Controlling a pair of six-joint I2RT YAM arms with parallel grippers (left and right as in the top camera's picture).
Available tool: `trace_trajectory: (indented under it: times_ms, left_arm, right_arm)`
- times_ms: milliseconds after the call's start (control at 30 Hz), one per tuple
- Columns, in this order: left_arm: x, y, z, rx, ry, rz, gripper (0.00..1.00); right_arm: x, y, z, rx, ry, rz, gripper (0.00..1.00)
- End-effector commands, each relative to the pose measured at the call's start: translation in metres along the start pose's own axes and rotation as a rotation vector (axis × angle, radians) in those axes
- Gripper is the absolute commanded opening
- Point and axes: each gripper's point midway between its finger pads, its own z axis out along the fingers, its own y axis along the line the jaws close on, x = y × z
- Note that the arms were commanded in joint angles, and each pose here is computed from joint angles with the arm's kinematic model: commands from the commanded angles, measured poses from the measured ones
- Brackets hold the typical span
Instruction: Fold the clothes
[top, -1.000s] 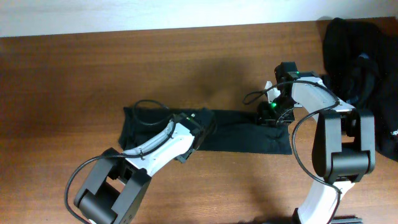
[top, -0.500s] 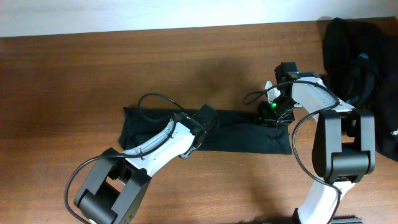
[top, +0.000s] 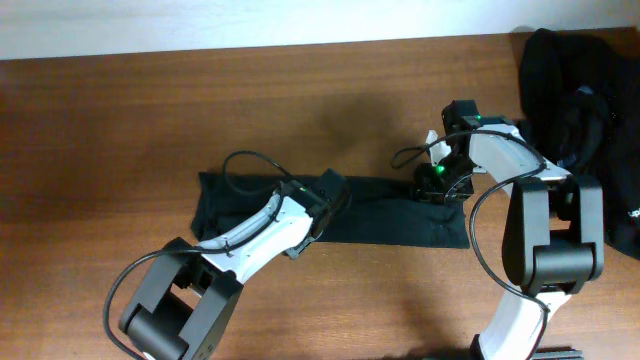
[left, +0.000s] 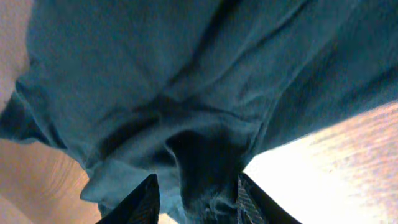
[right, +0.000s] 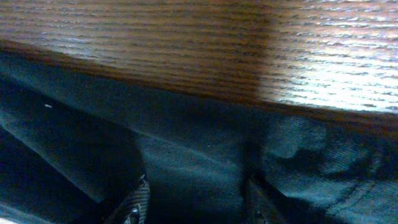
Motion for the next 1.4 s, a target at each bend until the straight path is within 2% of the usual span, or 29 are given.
trace_trajectory:
  times_ms: [0, 100, 733, 800, 867, 967, 1200, 1367]
  left_arm:
    - [0.001, 0.006, -0.004, -0.006, 0.002, -0.024, 0.40]
    - [0.007, 0.004, -0.003, -0.004, 0.023, -0.056, 0.37]
    - [0.015, -0.009, 0.000, 0.058, 0.050, -0.089, 0.36]
    - [0.015, -0.009, 0.000, 0.058, 0.050, -0.088, 0.29]
    - [0.015, -0.009, 0.000, 0.057, 0.050, -0.088, 0.13]
    - [0.015, -0.009, 0.000, 0.056, 0.050, -0.088, 0.01]
    - [0.016, 0.015, -0.001, -0.082, 0.054, -0.082, 0.01]
    - [0.007, 0.020, -0.002, -0.095, 0.023, -0.073, 0.01]
  right_arm:
    - [0.010, -0.009, 0.010, 0.039, 0.035, 0.002, 0.56]
    - [0.010, -0.009, 0.010, 0.039, 0.035, 0.002, 0.56]
    - [0.009, -0.009, 0.010, 0.039, 0.029, 0.001, 0.56]
    - [0.009, -0.009, 0.010, 0.039, 0.029, 0.001, 0.56]
    - [0.009, -0.009, 0.010, 0.039, 0.029, 0.001, 0.56]
    - [0.009, -0.009, 0.010, 0.039, 0.029, 0.001, 0.56]
    - [0.008, -0.009, 0.010, 0.039, 0.028, 0.001, 0.56]
    - [0.008, -0.009, 0.010, 0.039, 0.028, 0.001, 0.56]
